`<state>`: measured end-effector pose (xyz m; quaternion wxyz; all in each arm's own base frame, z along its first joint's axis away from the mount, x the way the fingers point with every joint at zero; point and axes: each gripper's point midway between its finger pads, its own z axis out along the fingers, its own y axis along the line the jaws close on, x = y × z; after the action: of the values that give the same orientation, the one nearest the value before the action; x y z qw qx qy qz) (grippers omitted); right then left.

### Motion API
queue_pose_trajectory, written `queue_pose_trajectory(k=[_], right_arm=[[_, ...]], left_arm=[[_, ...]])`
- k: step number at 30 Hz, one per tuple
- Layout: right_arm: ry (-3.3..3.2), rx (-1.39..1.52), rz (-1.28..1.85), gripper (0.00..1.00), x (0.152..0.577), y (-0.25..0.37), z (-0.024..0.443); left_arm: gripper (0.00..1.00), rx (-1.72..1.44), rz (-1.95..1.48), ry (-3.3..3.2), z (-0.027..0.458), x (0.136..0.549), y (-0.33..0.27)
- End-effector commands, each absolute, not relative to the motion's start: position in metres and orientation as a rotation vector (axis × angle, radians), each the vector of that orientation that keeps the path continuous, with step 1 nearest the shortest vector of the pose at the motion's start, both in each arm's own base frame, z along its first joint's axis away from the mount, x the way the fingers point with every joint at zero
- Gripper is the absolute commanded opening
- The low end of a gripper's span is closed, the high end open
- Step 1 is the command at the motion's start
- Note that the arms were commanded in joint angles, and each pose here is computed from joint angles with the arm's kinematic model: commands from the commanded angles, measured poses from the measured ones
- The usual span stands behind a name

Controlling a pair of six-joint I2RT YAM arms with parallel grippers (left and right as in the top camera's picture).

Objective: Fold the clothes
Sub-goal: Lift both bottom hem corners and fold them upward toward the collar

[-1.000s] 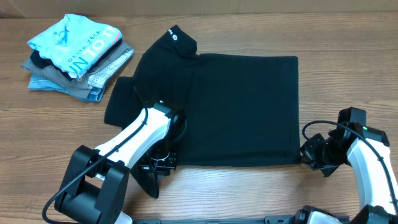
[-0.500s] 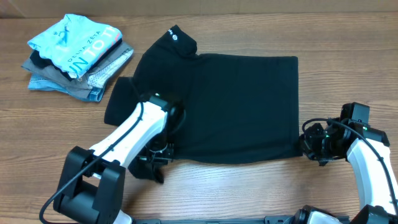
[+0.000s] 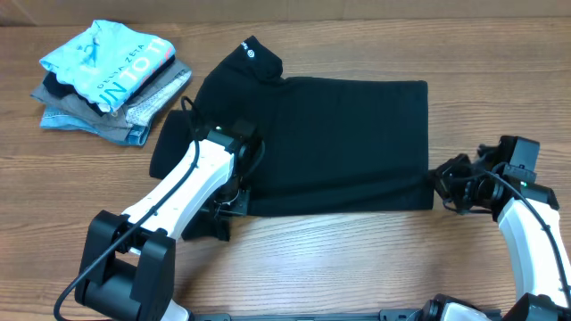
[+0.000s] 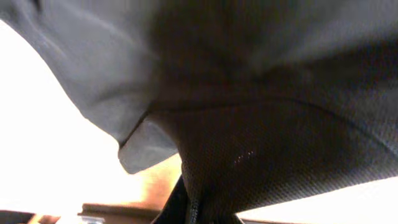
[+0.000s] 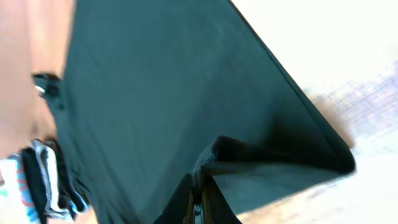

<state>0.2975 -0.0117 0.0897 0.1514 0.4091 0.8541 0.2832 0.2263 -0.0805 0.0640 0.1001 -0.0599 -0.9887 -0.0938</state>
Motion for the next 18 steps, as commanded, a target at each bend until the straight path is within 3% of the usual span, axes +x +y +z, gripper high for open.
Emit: queue_pose_trajectory(k=[1,18], right_arm=[[2.389,1.204,0.849,0.04,0.312,-0.013,0.1],[2.354,1.245,0.853,0.04,0.331,-0.021,0.085]], left_arm=[[0.04,-0.264,-0.345,-2.988,0.068,0.248,-0.075],[0.04,-0.34,-0.552,-3.276,0.074,0.324,-0.072]])
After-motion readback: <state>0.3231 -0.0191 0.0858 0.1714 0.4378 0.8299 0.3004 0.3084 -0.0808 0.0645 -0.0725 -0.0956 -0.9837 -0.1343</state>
